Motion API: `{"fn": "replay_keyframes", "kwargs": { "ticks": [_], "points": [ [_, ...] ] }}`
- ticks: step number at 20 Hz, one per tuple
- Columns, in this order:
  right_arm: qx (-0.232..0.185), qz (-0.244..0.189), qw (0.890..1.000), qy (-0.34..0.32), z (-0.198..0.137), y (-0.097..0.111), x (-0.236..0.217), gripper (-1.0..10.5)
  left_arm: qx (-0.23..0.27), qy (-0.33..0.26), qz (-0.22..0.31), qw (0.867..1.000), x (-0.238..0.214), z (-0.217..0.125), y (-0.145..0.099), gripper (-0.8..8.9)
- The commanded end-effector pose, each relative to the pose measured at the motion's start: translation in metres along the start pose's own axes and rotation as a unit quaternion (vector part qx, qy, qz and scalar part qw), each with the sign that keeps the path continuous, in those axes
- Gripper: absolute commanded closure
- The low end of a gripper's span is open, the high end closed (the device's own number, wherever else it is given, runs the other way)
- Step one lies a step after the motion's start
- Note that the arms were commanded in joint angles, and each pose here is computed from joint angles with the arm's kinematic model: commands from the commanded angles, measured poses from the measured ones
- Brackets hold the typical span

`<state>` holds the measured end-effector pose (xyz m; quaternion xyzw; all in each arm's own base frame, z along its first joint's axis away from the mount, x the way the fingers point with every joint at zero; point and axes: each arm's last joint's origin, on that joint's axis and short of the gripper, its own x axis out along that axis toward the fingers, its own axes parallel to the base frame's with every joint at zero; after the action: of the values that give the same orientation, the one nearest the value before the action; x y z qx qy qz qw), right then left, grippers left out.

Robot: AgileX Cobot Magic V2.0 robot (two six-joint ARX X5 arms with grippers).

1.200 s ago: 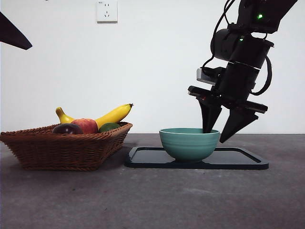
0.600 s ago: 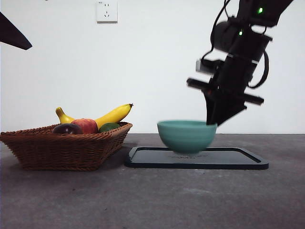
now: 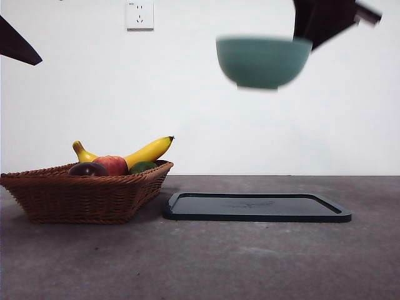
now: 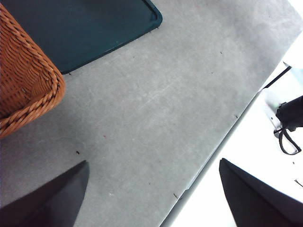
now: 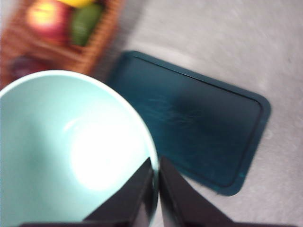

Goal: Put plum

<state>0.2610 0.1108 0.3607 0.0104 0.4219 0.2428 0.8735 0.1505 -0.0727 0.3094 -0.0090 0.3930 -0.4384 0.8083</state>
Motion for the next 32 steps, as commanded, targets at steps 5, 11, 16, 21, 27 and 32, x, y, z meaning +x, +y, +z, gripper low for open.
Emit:
{"fn": "replay_keyframes", "kwargs": {
  "ticks": [5,11,16,21,27,32],
  "points": [
    [-0.042,0.034,0.998,0.025,-0.049,0.024,0.004,9.4,0.014,-0.009,-0.003,1.000,-0.003,0.006,-0.002,3.78],
    [-0.040,0.052,0.996,0.057,-0.096,0.027,0.055,9.4,0.013,-0.008,-0.003,1.000,-0.003,0.005,-0.002,3.78],
    [-0.034,0.042,0.995,0.083,-0.127,0.020,0.087,9.4,0.013,-0.008,-0.003,1.000,-0.003,0.005,-0.002,3.78],
    [-0.032,0.031,0.994,0.104,-0.138,0.015,0.108,9.4,0.013,-0.008,-0.003,1.000,-0.003,0.005,-0.002,3.78],
    [-0.029,0.027,0.991,0.124,-0.142,0.013,0.120,9.4,0.013,-0.008,-0.003,1.000,-0.003,0.005,-0.002,3.78],
    [-0.024,0.026,0.992,0.124,-0.142,0.013,0.120,8.9,0.013,-0.008,-0.003,1.000,-0.003,0.005,-0.002,3.78]
  ]
}}
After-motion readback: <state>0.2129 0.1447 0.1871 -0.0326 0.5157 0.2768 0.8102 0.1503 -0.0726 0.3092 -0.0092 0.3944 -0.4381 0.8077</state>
